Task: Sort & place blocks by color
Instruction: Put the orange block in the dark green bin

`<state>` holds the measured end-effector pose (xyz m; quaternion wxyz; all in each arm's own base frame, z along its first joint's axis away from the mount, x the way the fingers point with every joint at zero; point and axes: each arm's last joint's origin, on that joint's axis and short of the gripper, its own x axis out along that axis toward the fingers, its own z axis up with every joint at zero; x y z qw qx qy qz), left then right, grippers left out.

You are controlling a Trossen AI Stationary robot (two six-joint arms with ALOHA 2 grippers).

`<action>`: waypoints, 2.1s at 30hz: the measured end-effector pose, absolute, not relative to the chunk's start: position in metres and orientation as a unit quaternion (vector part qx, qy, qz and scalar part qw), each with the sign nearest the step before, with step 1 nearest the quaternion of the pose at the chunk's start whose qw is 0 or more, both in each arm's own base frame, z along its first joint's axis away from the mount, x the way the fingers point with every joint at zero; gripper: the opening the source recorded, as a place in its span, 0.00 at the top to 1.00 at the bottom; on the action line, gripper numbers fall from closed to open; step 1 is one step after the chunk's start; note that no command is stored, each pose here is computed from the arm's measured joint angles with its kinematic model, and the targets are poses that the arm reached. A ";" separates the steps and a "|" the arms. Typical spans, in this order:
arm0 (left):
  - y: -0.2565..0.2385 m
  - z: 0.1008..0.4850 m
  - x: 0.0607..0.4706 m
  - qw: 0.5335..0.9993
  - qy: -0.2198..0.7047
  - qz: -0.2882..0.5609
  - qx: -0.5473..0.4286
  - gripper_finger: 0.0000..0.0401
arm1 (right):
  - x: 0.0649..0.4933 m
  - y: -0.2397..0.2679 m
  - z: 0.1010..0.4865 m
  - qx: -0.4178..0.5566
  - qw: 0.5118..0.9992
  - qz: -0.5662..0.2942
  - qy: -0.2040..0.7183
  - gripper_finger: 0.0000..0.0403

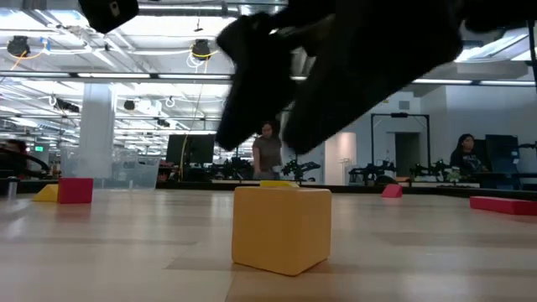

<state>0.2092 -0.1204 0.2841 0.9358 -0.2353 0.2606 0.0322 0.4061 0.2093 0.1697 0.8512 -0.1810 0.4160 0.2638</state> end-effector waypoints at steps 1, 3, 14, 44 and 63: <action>-0.122 0.284 0.208 0.936 0.261 0.029 -0.235 0.54 | 0.407 0.210 0.167 -0.180 0.851 0.266 0.416 0.28; -0.124 0.285 0.208 0.937 0.260 0.022 -0.233 0.54 | 0.405 0.211 0.159 -0.170 0.839 0.278 0.436 0.28; -0.125 0.285 0.207 0.944 0.256 0.016 -0.208 0.54 | 0.403 0.215 0.146 -0.170 0.822 0.298 0.455 0.31; -0.096 0.286 0.222 0.962 0.231 0.088 -0.119 0.54 | 0.321 0.205 0.227 0.144 0.742 -0.043 0.654 0.71; -0.078 0.286 0.230 0.960 0.243 0.081 -0.116 0.54 | 0.159 0.210 0.226 0.310 0.652 -0.289 0.629 0.70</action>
